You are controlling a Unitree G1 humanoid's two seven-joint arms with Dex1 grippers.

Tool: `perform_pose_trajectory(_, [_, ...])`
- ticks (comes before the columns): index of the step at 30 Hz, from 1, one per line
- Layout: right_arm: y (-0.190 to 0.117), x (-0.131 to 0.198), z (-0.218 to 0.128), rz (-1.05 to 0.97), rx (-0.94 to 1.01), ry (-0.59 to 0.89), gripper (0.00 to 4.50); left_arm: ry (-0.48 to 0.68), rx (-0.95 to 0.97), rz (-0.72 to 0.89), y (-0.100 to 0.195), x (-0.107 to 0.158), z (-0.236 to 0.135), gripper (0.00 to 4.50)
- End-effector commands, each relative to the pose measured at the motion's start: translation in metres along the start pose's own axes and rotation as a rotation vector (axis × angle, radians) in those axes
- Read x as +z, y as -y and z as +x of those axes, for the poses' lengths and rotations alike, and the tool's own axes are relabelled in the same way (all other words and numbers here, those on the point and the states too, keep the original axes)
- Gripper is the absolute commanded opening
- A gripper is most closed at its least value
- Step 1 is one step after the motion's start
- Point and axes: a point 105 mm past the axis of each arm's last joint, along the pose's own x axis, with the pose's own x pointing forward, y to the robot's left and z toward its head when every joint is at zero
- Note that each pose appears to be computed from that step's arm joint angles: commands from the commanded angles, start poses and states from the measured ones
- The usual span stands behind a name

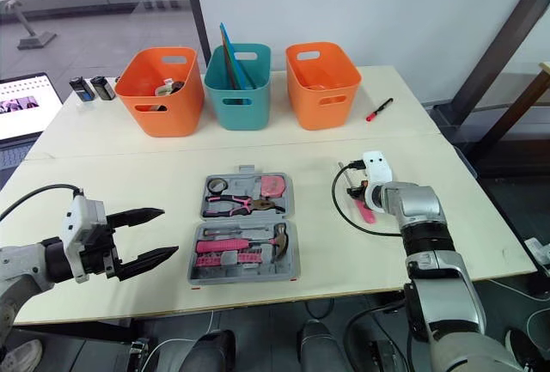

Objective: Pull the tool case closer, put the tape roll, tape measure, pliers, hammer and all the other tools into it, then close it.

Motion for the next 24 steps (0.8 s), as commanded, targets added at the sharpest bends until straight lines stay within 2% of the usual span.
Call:
perform_pose_trajectory(1, [-0.011, 0.015, -0.017, -0.065, -0.026, 0.058, 0.35, 0.027, -0.003, 0.013, 0.001, 0.005, 0.001, 4.5])
perform_pose_trajectory(6, [-0.054, -0.002, -0.035, 0.051, 0.095, -0.011, 0.35, 0.018, -0.015, 0.005, 0.001, 0.001, 0.001, 4.5])
perform_pose_trajectory(11, [-0.075, -0.025, -0.031, 0.144, 0.095, -0.069, 0.35, 0.015, -0.032, 0.004, 0.0, -0.003, 0.005, 4.5])
perform_pose_trajectory(15, [-0.076, -0.039, -0.028, 0.2, 0.077, -0.101, 0.35, 0.017, -0.035, 0.009, -0.001, -0.003, 0.006, 4.5])
perform_pose_trajectory(20, [-0.08, -0.033, -0.032, 0.251, 0.122, -0.078, 2.75, 0.017, -0.035, 0.012, 0.0, -0.005, 0.007, 4.5])
perform_pose_trajectory(22, [-0.082, -0.028, -0.036, 0.256, 0.153, -0.07, 3.85, 0.018, -0.034, 0.011, 0.001, -0.006, 0.007, 4.5])
perform_pose_trajectory(23, [-0.083, -0.024, -0.038, 0.259, 0.17, -0.065, 4.29, 0.017, -0.032, 0.009, 0.001, -0.006, 0.007, 4.5])
perform_pose_trajectory(24, [-0.085, -0.017, -0.043, 0.249, 0.202, -0.055, 4.41, 0.014, -0.032, 0.007, 0.001, -0.007, 0.006, 4.5])
